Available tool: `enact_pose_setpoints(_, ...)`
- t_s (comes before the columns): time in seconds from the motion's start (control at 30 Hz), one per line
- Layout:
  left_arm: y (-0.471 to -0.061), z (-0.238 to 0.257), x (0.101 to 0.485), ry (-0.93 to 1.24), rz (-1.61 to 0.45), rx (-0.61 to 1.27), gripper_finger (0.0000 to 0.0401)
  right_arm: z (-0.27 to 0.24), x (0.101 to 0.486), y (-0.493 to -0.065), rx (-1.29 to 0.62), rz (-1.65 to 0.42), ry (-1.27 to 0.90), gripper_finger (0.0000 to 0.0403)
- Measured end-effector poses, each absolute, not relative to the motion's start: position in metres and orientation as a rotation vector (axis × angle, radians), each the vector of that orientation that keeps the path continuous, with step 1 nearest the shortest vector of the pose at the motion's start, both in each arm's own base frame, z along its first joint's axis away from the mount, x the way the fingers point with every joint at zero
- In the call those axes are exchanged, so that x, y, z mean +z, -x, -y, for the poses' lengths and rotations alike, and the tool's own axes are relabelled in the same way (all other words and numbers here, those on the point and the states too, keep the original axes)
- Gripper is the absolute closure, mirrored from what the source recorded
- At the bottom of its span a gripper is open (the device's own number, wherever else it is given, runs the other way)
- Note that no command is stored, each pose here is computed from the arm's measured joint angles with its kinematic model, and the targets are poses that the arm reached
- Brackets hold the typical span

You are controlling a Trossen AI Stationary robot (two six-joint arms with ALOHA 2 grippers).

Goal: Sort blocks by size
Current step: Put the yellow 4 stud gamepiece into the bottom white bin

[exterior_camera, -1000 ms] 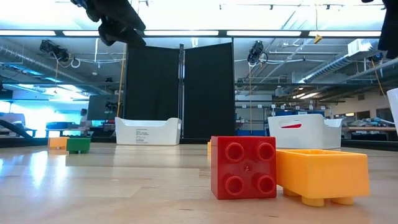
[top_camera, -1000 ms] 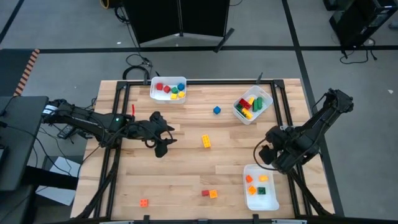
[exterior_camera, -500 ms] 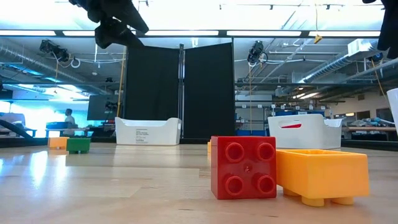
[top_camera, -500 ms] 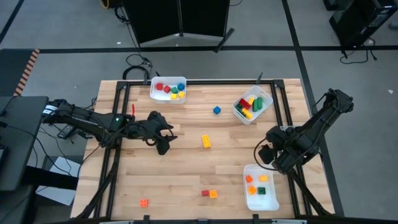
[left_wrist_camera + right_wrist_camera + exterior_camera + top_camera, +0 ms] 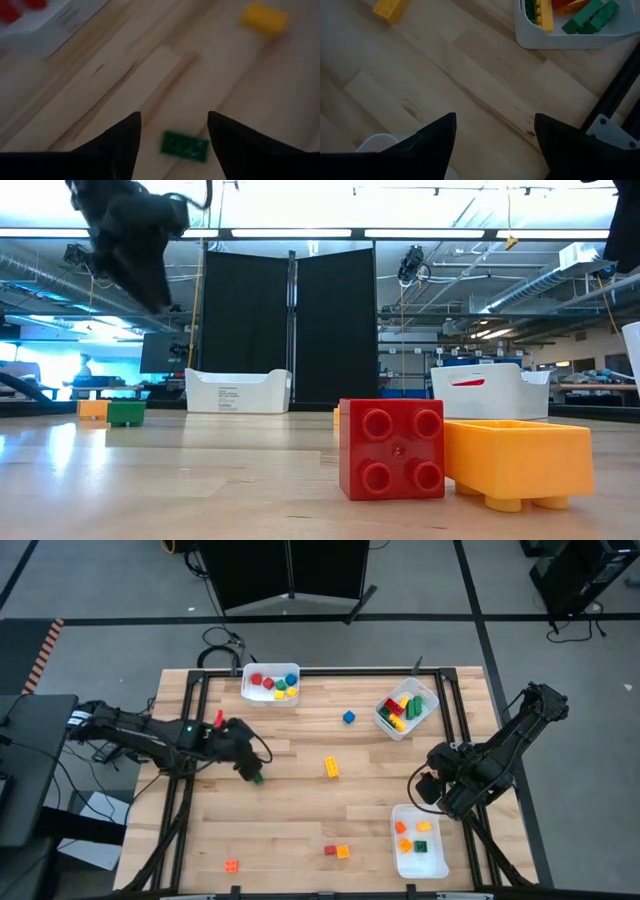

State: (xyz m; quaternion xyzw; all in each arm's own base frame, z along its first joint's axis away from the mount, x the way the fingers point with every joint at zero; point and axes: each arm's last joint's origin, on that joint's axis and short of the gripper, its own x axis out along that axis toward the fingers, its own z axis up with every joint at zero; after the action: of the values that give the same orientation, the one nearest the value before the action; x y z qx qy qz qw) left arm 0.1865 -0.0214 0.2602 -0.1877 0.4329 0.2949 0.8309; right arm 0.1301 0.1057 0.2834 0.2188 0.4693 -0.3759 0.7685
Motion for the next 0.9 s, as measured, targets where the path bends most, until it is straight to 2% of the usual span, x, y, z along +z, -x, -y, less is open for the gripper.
enact_pose_setpoints(0.3, -0.174, -0.008, 0.254, 0.464, -1.060, 0.783, 0.0180, -0.103, 0.283, -0.133, -0.836, -1.012, -0.486, 0.0133)
enact_pose_setpoints(0.67, -0.171, -0.032, 0.248, 0.444, -1.183, 0.805, 0.0181, -0.099, 0.283, -0.136, -0.860, -1.006, -0.505, 0.0147)
enact_pose_setpoints(0.9, -0.179, -0.044, 0.232, 0.443, -1.322, 0.765, 0.0181, -0.100, 0.283, -0.137, -0.846, -1.004, -0.509, 0.0154)
